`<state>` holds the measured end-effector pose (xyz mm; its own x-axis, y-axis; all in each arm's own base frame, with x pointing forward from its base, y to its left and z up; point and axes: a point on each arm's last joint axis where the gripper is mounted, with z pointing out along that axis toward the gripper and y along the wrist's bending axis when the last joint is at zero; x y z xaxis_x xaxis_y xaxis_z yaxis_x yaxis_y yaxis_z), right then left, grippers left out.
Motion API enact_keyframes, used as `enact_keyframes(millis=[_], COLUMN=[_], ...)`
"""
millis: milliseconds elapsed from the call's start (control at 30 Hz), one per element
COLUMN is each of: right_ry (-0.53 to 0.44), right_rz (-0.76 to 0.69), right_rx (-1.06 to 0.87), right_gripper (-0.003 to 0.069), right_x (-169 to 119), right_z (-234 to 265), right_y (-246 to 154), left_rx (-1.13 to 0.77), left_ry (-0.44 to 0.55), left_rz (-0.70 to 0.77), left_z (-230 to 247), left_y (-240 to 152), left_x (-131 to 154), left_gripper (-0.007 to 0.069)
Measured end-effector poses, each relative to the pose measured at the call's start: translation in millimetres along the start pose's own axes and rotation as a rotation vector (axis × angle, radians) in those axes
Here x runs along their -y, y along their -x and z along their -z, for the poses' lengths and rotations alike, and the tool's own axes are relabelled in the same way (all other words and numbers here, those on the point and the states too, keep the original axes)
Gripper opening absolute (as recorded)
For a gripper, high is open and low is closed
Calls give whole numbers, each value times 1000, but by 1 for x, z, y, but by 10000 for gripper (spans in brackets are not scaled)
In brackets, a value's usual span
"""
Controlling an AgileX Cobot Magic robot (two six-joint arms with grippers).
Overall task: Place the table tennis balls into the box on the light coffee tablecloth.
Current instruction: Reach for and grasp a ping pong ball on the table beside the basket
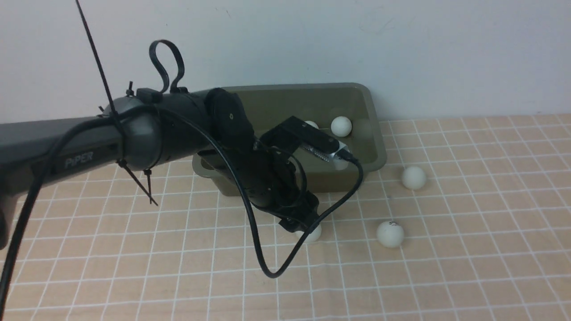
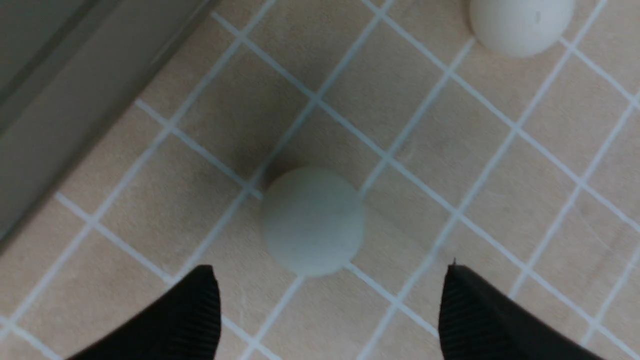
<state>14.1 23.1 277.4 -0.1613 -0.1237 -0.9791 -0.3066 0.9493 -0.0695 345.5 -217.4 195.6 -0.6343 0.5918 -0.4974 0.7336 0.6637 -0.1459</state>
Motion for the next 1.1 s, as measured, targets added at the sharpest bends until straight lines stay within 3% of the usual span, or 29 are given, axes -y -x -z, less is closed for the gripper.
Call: enact_keyframes(millis=[400, 600, 633, 700, 833, 933, 1100], right_ry=[0, 0, 0, 0, 0, 0, -10], right_rz=[0, 0, 0, 0, 0, 0, 11], right_rx=[0, 0, 0, 0, 0, 0, -3], right_gripper=[-18, -18, -18, -18, -18, -18, -18], right_x=[0, 0, 0, 0, 0, 0, 1], right_z=[0, 0, 0, 0, 0, 0, 0], right_y=[0, 0, 0, 0, 0, 0, 0], left_rx=[64, 50, 41, 31, 15, 84, 312], left_ry=[-35, -31, -39, -55, -118, -160, -89], left_rz=[11, -14, -15, -17, -45, -91, -145], left_z=[-35, -50, -50, -49, -29, 13, 69], left_y=[1, -4, -5, -5, 2, 26, 66], left_x=[-6, -10, -10, -8, 2, 14, 16], left_gripper=[497, 379, 313, 309, 309, 309, 309])
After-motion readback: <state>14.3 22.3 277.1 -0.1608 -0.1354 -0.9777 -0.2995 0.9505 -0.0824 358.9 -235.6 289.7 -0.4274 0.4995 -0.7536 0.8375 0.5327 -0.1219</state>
